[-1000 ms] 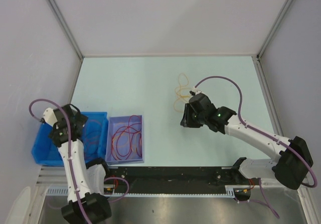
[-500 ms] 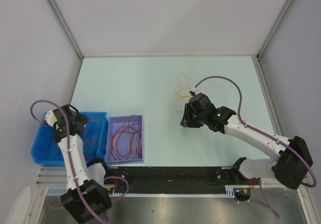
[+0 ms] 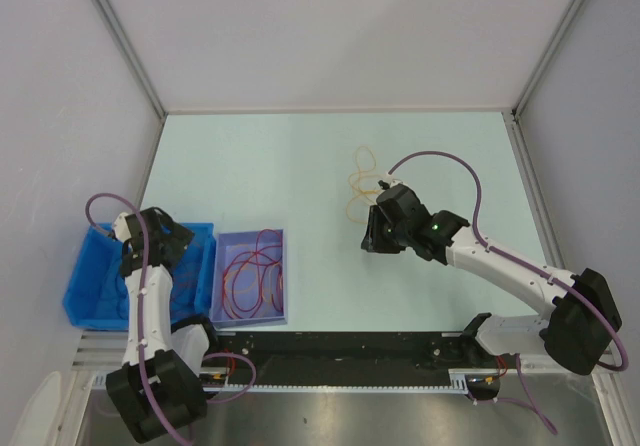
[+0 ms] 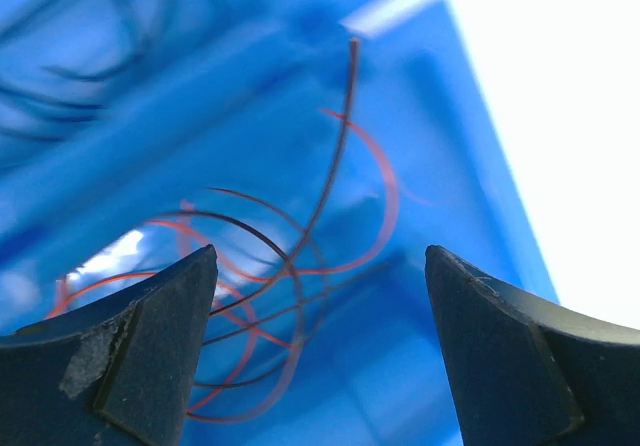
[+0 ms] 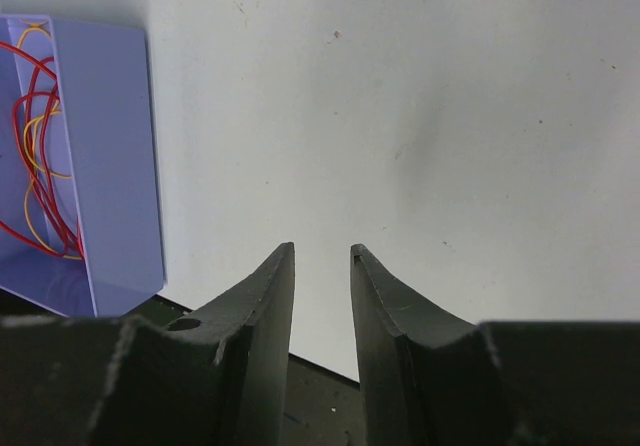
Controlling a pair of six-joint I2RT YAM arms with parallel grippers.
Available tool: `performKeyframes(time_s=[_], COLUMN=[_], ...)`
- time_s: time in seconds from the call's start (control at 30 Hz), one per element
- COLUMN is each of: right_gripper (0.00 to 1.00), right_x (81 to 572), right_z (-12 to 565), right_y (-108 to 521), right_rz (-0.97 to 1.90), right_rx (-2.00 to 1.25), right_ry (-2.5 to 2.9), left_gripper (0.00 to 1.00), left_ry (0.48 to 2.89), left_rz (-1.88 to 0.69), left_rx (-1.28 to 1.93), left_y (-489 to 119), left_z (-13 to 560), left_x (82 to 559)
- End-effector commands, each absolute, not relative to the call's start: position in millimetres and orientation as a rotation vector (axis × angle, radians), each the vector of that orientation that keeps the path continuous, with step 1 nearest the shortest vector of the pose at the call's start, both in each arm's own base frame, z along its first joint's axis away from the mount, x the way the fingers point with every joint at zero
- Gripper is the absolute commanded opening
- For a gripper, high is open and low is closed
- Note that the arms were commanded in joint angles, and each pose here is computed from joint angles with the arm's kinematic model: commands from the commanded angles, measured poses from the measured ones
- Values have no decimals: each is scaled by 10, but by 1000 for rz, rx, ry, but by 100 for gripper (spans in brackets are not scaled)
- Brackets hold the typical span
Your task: Untangle the cables
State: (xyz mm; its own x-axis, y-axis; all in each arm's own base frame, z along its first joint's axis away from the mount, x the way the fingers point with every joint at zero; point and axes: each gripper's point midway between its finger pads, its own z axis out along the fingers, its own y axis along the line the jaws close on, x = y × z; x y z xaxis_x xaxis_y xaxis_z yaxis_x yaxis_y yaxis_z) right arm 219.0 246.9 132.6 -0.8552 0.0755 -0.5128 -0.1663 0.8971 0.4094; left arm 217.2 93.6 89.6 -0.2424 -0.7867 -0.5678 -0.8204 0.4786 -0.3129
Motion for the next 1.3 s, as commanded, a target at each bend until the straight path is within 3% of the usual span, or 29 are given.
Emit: performKeyframes(time_s=[0.0, 0.43, 0.73, 1.27], right_gripper=[34, 33, 34, 36], right_x=[2289, 2303, 2444, 3152], right_z=[1460, 1509, 1758, 1844], right_y=[2507, 2478, 2426, 2241], right_rz=[623, 627, 718, 703], right_rx=[-67, -55, -22, 79], right_ry=[2482, 2467, 2385, 2327], left_gripper=[90, 92, 100, 100], left_ry=[2019, 2038, 1982, 1978], left_rz=[28, 8, -13, -327], left_rx=[-1267, -1167, -917, -502], left_y=[853, 716, 677, -35], left_z=[946, 1105, 1841, 2276], left_x=[2386, 2437, 2540, 2552])
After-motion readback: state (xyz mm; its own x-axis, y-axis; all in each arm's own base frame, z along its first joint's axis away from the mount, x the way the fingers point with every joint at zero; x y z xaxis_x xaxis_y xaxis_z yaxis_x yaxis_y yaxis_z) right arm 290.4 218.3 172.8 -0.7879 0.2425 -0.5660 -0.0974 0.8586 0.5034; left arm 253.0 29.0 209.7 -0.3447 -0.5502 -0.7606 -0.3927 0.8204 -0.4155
